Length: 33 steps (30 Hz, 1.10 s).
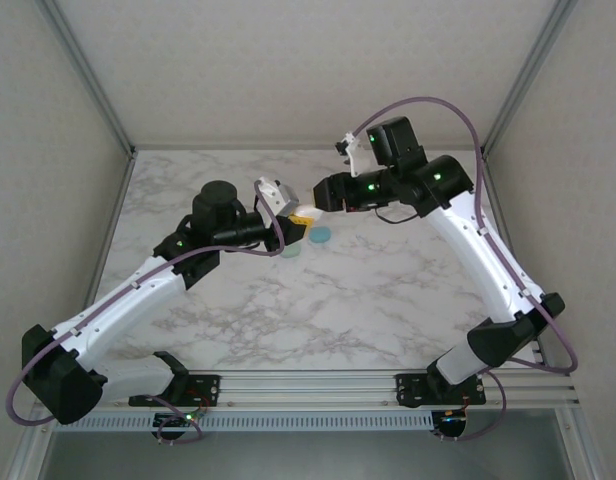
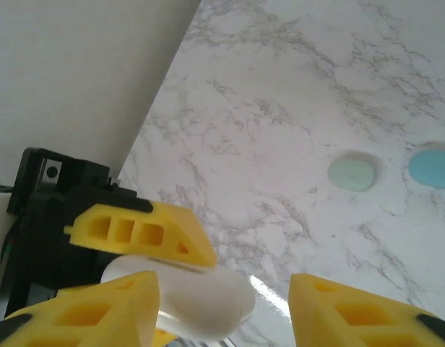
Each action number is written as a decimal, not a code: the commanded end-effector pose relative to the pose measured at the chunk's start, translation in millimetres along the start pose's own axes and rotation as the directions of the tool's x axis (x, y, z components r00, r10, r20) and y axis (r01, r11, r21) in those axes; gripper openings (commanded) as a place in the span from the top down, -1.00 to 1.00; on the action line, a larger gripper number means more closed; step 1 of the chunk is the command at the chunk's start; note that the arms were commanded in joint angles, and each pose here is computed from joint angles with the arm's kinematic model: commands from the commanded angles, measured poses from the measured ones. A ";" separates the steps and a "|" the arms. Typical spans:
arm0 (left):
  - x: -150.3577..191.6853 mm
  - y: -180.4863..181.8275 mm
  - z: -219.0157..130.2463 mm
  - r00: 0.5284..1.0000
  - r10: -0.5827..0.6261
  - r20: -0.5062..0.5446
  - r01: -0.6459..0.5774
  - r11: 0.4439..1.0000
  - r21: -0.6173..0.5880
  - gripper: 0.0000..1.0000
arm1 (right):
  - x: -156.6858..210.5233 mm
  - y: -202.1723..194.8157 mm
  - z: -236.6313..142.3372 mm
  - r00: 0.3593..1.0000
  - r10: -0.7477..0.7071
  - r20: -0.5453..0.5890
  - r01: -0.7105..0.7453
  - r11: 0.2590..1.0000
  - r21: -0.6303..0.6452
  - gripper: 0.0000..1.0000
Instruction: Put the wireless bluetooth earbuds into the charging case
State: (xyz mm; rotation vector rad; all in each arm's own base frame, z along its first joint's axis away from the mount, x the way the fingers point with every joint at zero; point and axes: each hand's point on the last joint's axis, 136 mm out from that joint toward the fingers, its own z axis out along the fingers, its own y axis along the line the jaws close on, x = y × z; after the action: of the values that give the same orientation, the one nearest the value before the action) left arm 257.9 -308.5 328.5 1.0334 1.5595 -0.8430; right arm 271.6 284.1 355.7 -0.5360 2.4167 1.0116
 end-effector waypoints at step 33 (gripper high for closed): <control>-24.3 -0.2 11.4 0.977 -0.195 0.089 0.190 0.980 0.063 0.78 | 21.6 -27.8 18.0 0.996 0.026 0.090 -0.024 0.999 -0.031 -0.03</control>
State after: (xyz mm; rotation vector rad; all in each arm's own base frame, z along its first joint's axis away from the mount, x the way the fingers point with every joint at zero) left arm 258.1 -319.2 309.3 0.9341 1.7080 -1.0196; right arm 288.6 276.5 323.3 -0.4085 2.3186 1.0502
